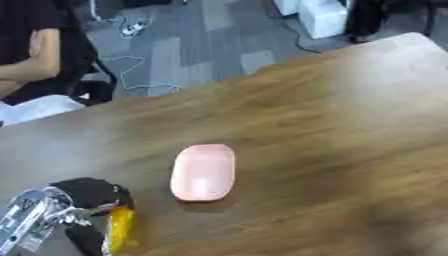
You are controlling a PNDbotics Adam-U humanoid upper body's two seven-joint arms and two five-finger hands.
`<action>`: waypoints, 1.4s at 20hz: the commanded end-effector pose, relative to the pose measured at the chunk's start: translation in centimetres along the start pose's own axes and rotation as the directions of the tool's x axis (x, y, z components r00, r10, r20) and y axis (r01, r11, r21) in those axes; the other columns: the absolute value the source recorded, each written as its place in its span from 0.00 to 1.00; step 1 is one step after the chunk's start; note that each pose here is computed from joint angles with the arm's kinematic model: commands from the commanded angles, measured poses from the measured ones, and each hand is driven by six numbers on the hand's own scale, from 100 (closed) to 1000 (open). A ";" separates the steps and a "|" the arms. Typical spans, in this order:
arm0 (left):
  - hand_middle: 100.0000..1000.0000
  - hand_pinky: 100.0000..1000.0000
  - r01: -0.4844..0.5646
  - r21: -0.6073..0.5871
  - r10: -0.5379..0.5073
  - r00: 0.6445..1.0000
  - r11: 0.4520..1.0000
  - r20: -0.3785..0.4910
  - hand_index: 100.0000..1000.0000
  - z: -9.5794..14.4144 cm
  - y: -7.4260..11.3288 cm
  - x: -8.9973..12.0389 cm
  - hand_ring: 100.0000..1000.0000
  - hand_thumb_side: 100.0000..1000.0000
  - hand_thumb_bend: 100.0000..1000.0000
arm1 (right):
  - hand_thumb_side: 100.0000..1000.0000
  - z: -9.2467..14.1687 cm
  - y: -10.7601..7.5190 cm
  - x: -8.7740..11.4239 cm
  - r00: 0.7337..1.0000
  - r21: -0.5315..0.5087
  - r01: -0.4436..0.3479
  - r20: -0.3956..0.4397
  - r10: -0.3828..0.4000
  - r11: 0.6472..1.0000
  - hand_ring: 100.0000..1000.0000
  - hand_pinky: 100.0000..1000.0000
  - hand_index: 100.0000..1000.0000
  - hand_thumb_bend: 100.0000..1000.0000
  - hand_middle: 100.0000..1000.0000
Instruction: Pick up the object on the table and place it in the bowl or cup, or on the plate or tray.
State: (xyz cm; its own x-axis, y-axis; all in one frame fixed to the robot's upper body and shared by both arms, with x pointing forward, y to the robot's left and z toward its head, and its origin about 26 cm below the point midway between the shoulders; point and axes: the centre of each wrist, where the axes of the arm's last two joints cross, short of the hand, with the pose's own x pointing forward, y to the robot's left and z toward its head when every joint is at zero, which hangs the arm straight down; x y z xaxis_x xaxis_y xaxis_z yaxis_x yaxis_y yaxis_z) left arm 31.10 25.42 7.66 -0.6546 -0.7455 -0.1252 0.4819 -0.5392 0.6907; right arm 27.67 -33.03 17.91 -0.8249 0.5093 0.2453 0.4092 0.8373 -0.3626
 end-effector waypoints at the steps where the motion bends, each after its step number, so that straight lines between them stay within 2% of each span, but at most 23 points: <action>1: 0.83 0.64 0.042 -0.033 -0.041 0.999 0.999 0.013 0.88 0.7 0.6 -0.4 0.77 0.74 0.95 | 1.00 -0.8 -0.4 0.2 0.999 0.012 -0.011 0.033 0.010 1.000 0.16 0.00 0.75 0.00 0.25; 12: 0.83 0.65 0.038 -0.033 -0.039 0.998 0.999 -0.049 0.88 0.8 0.7 -0.8 0.77 0.71 0.98 | 1.00 -0.8 -0.4 0.2 0.999 0.011 -0.009 0.034 0.009 1.000 0.16 0.00 0.75 0.00 0.26; 13: 0.83 0.66 0.043 -0.039 -0.045 0.998 0.998 -0.053 0.88 0.9 0.6 -0.9 0.78 0.69 1.00 | 1.00 -0.8 -0.4 0.2 0.999 0.011 -0.009 0.034 0.009 1.000 0.16 0.00 0.75 0.00 0.26; 19: 0.84 0.68 0.132 -0.113 -0.142 0.986 0.985 -0.083 0.88 1.6 0.1 -2.2 0.79 0.61 1.00 | 1.00 -0.7 -0.5 0.2 0.999 0.017 -0.009 0.033 0.009 1.000 0.16 0.00 0.75 0.00 0.25; 27: 0.84 0.68 0.174 -0.126 -0.185 0.980 0.977 -0.079 0.88 1.6 0.3 -2.1 0.79 0.62 1.00 | 1.00 -0.8 -0.5 0.2 0.999 0.016 -0.007 0.035 0.006 1.000 0.16 0.00 0.74 0.00 0.26; 28: 0.83 0.66 0.168 -0.115 -0.178 0.980 0.979 -0.085 0.87 1.7 0.4 -2.0 0.78 0.66 1.00 | 1.00 -0.8 -0.5 0.2 0.999 0.016 -0.006 0.036 0.006 1.000 0.16 0.00 0.74 0.00 0.26</action>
State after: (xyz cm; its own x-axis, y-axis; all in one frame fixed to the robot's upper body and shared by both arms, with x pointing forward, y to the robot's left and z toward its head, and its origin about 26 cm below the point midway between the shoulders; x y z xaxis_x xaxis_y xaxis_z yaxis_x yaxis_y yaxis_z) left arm 31.45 26.85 8.41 -0.6355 -0.7236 -0.2691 0.4373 -0.6246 0.6470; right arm 27.67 -33.03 17.90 -0.8272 0.5066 0.2432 0.4058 0.8379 -0.3651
